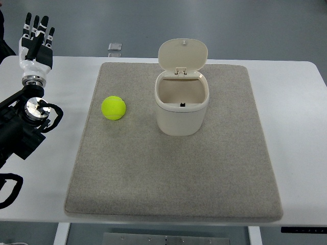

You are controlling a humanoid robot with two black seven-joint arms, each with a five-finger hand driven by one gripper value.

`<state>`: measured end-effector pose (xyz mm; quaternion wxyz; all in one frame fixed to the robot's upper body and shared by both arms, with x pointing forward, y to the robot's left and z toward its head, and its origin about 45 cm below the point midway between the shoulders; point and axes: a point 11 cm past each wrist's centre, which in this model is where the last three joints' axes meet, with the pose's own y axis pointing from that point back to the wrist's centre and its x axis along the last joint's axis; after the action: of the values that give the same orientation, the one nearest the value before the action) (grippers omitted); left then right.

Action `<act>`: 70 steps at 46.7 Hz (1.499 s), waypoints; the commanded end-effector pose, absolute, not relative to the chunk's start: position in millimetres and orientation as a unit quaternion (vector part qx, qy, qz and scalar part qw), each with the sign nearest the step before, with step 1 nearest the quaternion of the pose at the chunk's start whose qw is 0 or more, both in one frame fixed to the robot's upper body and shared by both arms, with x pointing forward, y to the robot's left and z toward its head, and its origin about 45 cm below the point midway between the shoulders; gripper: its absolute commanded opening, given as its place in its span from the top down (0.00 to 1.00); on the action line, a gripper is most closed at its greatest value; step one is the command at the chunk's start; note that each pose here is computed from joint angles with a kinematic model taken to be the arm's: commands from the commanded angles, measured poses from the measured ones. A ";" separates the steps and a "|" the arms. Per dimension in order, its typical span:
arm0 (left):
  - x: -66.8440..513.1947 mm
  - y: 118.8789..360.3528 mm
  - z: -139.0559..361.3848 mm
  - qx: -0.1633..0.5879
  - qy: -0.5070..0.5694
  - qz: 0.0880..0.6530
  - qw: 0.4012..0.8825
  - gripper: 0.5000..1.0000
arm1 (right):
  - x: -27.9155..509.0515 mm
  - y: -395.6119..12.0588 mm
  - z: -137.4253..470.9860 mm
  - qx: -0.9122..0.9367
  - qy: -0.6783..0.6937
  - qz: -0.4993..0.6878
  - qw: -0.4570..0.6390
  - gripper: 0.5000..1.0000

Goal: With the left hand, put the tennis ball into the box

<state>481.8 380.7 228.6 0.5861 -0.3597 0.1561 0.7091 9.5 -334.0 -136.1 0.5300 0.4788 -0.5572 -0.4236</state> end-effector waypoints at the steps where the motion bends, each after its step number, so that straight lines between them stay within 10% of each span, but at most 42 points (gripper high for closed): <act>1: 481.7 381.3 228.7 -0.359 0.155 0.710 0.586 0.02 | 9.7 -333.9 -136.1 0.479 -0.557 -0.423 0.530 0.20; 52: 484.9 388.9 241.2 -0.354 0.139 0.712 0.591 0.02 | 9.7 -333.9 -136.1 0.479 -0.557 -0.423 0.530 0.20; 70: 514.1 357.6 325.0 -0.096 -0.063 0.626 0.772 0.05 | 8.9 -333.9 -136.1 0.479 -0.557 -0.424 0.530 0.20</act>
<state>513.5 361.9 318.6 0.7454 -0.1502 -0.0322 0.6486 9.5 -333.9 -136.1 0.5300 0.4791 -0.5569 -0.4236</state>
